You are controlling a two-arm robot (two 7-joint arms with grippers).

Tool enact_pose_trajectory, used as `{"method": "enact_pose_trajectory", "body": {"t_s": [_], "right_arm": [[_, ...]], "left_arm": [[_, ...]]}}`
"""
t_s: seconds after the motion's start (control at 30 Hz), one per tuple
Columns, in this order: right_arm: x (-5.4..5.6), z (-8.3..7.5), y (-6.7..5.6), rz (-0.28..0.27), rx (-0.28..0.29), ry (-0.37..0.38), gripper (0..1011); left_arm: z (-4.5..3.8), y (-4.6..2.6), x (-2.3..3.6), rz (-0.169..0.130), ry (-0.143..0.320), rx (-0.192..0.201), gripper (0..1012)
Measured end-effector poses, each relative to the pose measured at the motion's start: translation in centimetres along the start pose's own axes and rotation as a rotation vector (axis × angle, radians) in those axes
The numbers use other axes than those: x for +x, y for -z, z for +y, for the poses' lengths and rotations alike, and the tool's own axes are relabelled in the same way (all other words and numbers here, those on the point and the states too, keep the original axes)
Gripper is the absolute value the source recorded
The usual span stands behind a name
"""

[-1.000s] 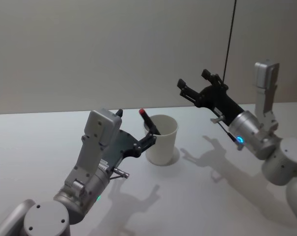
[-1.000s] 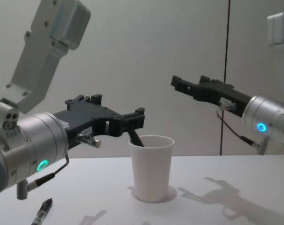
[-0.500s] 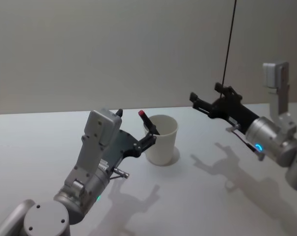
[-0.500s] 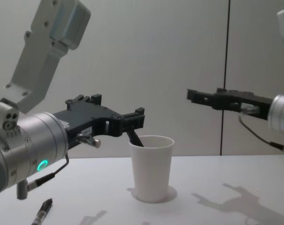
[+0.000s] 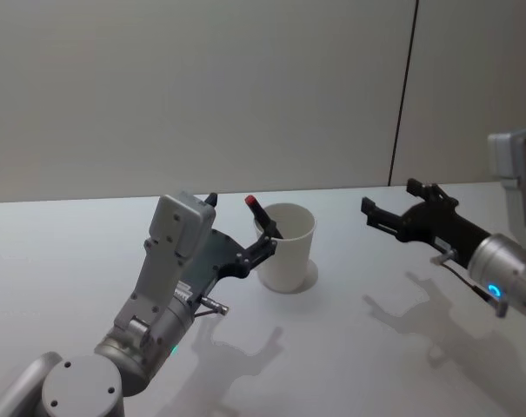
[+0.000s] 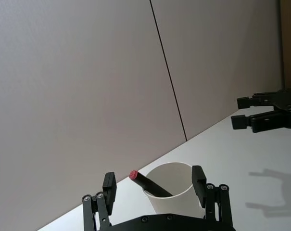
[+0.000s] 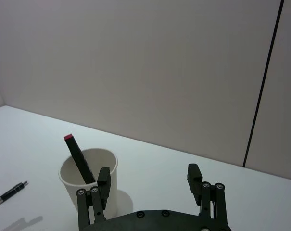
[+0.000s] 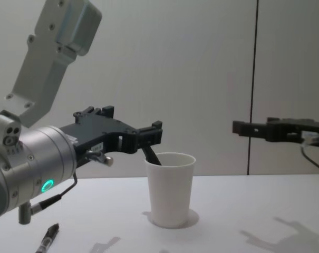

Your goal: Place the pen into the pen holder.

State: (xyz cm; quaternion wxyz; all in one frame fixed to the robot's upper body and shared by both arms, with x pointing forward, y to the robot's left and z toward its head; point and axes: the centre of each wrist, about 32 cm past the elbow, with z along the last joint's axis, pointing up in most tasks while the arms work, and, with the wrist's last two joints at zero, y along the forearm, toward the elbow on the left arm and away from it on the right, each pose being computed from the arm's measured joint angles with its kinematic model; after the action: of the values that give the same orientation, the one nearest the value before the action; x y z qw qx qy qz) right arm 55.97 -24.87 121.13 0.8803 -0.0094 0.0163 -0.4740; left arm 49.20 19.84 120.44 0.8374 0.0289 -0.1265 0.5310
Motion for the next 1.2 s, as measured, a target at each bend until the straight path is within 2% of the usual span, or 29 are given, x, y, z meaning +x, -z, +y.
{"method": "enact_pose_trajectory", "body": {"t_s": [0.53,0.97,1.2], "right_arm": [[-0.7,-3.2,0.2,-0.001,-0.055,0.008,1002],[-0.9,-4.3,0.2,0.002,-0.069,0.005,1002],[-1.0,-4.5,0.2,0.003,-0.073,0.004,1002]], "left_arm": [[0.00,0.00,0.00,0.000,0.000,0.000,1004],[-0.01,0.00,-0.03,-0.002,0.000,0.002,1004],[-0.02,-0.01,-0.10,-0.004,-0.015,0.014,1004]]}}
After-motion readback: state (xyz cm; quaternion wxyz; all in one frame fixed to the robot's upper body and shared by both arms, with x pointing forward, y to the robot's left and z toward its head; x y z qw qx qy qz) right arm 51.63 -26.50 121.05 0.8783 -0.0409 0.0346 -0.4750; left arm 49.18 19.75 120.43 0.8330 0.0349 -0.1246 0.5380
